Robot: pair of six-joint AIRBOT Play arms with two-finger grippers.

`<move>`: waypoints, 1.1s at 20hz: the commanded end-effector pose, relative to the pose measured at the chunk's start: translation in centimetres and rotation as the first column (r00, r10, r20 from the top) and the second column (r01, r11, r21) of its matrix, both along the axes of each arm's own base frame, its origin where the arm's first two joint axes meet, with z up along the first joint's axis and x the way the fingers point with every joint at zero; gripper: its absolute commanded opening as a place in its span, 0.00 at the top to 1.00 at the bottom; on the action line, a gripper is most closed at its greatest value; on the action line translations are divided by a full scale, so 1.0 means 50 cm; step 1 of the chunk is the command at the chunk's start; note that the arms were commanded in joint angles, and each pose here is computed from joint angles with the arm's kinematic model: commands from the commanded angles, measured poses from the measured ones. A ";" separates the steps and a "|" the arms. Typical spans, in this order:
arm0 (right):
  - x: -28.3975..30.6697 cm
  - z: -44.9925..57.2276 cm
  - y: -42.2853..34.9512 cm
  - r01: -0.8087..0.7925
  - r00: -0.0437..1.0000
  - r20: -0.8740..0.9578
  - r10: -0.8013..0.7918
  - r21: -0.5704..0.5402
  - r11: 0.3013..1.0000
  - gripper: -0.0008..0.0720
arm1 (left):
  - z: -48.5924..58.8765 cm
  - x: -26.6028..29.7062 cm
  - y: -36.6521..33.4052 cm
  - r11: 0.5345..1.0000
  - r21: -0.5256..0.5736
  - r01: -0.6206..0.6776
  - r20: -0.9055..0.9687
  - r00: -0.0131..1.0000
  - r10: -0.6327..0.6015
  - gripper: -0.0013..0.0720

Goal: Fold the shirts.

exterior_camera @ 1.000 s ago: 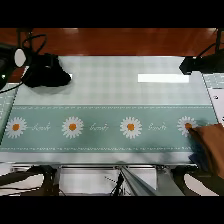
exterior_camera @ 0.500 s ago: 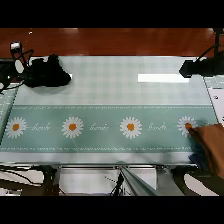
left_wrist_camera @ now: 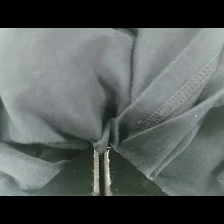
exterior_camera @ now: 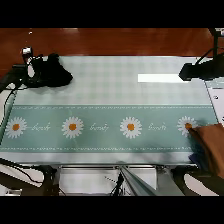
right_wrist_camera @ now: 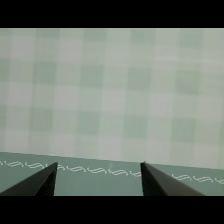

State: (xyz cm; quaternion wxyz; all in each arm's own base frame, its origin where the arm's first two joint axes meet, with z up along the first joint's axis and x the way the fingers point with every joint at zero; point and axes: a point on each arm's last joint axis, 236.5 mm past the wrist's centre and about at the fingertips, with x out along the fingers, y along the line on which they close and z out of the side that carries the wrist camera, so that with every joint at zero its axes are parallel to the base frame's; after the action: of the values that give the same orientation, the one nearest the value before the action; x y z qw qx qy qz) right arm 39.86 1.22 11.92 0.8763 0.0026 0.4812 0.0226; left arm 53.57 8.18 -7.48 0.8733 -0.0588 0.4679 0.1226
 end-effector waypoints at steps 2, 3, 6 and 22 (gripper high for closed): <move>-0.012 -0.007 0.002 -0.003 1.000 -0.029 0.003 0.001 1.000 0.16 | 0.005 -0.035 0.003 1.000 -0.002 -0.024 -0.107 0.994 0.024 0.95; -0.015 -0.009 0.002 -0.003 0.999 -0.035 0.003 0.001 1.000 0.16 | 0.032 -0.029 0.003 1.000 -0.001 -0.028 -0.098 0.995 0.028 0.95; -0.020 -0.012 0.001 -0.004 0.999 -0.048 0.004 0.000 1.000 0.17 | 0.198 0.012 -0.035 1.000 -0.020 -0.008 0.052 0.999 0.009 0.95; -0.121 -0.036 -0.148 -0.013 0.961 -0.265 -0.079 -0.329 0.944 0.19 | 1.022 -0.551 -0.636 0.645 0.041 0.763 0.779 0.380 -0.499 0.95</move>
State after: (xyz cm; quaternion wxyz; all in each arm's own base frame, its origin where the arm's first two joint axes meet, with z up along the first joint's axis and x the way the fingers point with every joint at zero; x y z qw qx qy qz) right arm 34.46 -5.34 10.07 0.7997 -0.1199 0.5852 -0.0598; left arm 31.49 -20.37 42.27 0.9611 -0.0470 0.0789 -0.2604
